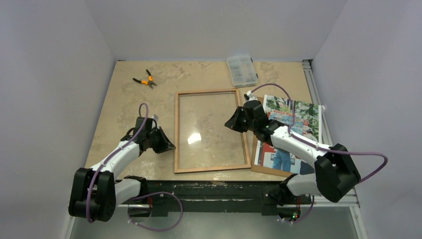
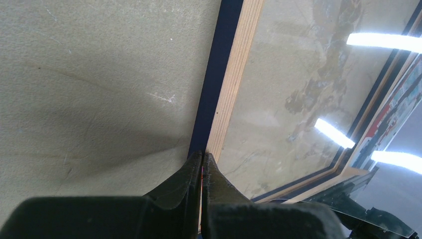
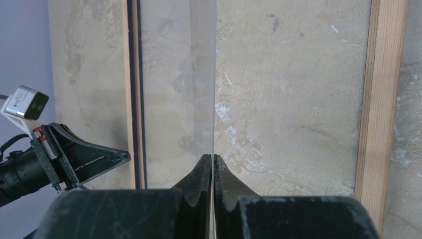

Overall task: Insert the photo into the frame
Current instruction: Place the photo frame item in the photo frame.

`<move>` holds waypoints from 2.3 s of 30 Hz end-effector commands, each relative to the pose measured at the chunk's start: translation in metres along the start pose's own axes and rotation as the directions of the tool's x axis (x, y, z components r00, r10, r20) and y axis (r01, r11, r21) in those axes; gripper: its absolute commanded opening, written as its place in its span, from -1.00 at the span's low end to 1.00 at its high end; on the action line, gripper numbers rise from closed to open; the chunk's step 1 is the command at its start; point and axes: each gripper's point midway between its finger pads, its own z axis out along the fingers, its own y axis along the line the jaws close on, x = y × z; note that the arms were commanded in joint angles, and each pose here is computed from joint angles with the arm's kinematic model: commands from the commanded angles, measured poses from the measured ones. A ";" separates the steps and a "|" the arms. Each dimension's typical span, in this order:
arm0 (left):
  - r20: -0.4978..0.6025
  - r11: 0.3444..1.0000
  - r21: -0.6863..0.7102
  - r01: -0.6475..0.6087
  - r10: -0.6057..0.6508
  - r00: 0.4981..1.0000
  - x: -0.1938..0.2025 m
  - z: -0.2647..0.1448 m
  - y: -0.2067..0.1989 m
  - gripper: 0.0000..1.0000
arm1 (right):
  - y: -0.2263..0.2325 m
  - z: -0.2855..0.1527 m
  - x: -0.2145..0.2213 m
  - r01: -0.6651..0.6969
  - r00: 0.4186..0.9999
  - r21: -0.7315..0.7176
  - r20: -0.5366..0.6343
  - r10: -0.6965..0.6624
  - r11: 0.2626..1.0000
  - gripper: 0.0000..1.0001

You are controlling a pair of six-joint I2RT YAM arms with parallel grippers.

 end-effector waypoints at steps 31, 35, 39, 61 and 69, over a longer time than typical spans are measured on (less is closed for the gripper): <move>-0.001 0.997 -0.073 -0.019 0.019 1.000 0.001 0.003 0.017 -1.00 | -0.017 0.019 0.020 0.135 0.978 0.111 -0.174 -0.114 0.985 0.33; 0.001 0.997 -0.073 -0.018 0.018 1.000 0.001 0.002 0.017 -1.00 | -0.025 0.015 0.016 0.148 0.979 0.160 -0.161 -0.122 0.976 0.46; 0.000 0.997 -0.073 -0.019 0.019 1.000 0.001 0.002 0.017 -1.00 | -0.031 0.012 0.014 0.154 0.980 0.197 -0.158 -0.124 0.968 0.62; 0.000 0.997 -0.071 -0.018 0.018 1.000 0.001 0.003 0.017 -1.00 | -0.054 0.009 0.013 0.212 0.972 0.286 -0.164 -0.170 0.934 0.87; 0.003 0.997 -0.071 -0.017 0.017 1.000 0.001 0.002 0.017 -1.00 | -0.064 0.009 0.013 0.232 0.968 0.321 -0.168 -0.186 0.918 0.87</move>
